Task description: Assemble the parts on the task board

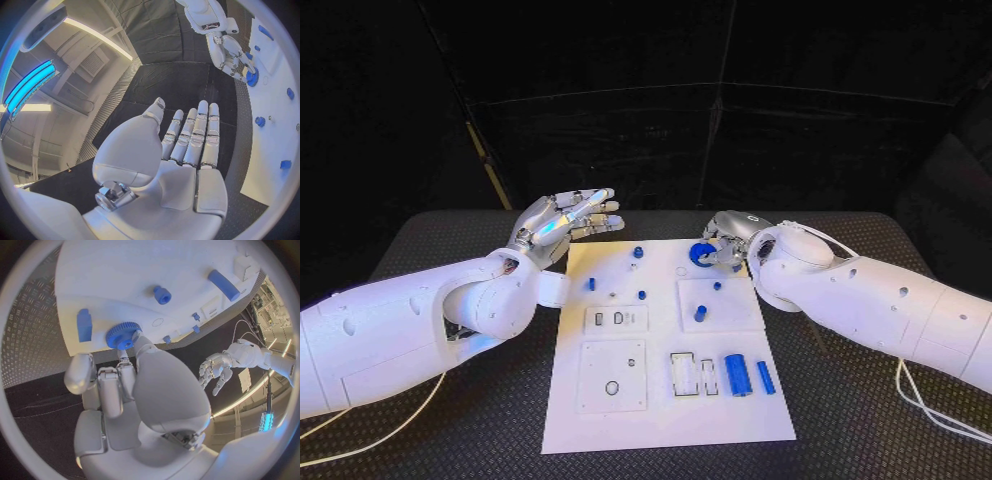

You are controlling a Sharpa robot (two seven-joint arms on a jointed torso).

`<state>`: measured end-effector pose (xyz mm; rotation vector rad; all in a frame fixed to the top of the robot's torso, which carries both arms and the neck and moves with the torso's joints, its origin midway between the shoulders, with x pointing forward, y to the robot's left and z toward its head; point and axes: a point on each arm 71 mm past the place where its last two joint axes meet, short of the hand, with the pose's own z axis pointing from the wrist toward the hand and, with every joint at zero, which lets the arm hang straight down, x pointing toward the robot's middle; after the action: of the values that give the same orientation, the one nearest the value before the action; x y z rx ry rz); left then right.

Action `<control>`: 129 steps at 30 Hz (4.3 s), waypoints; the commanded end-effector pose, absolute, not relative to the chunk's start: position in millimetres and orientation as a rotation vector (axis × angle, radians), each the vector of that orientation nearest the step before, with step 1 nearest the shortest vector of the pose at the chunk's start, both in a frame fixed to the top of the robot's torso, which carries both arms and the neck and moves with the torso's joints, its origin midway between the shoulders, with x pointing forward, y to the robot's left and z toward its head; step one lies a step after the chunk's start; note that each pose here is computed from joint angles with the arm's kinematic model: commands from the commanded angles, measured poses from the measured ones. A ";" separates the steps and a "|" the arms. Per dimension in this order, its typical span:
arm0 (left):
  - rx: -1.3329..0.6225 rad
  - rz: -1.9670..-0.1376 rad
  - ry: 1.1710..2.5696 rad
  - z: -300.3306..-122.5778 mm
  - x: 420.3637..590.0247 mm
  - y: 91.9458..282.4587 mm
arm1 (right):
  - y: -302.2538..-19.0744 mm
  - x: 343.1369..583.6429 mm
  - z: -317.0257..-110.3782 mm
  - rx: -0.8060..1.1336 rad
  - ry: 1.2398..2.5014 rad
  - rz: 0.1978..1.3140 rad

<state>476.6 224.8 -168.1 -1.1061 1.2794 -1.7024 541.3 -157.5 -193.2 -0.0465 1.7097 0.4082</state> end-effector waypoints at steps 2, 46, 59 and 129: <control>-1.104 -1.717 1.288 -167.0 476.2 224.2 | -156.1 539.5 -199.6 -0.089 1.756 0.383; -1.116 -1.705 1.308 -168.2 476.3 223.9 | -52.3 486.9 -164.2 -0.253 1.483 0.683; -1.114 -1.700 1.300 -167.6 477.1 224.0 | -36.7 489.9 -185.7 -0.298 1.541 0.665; -1.113 -1.686 1.291 -167.3 481.4 232.0 | -164.8 503.3 -190.8 0.048 1.574 0.901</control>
<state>481.1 233.1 -168.6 -1.1190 1.2896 -1.6719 506.0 -168.8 -192.2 -0.0148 1.5472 0.7378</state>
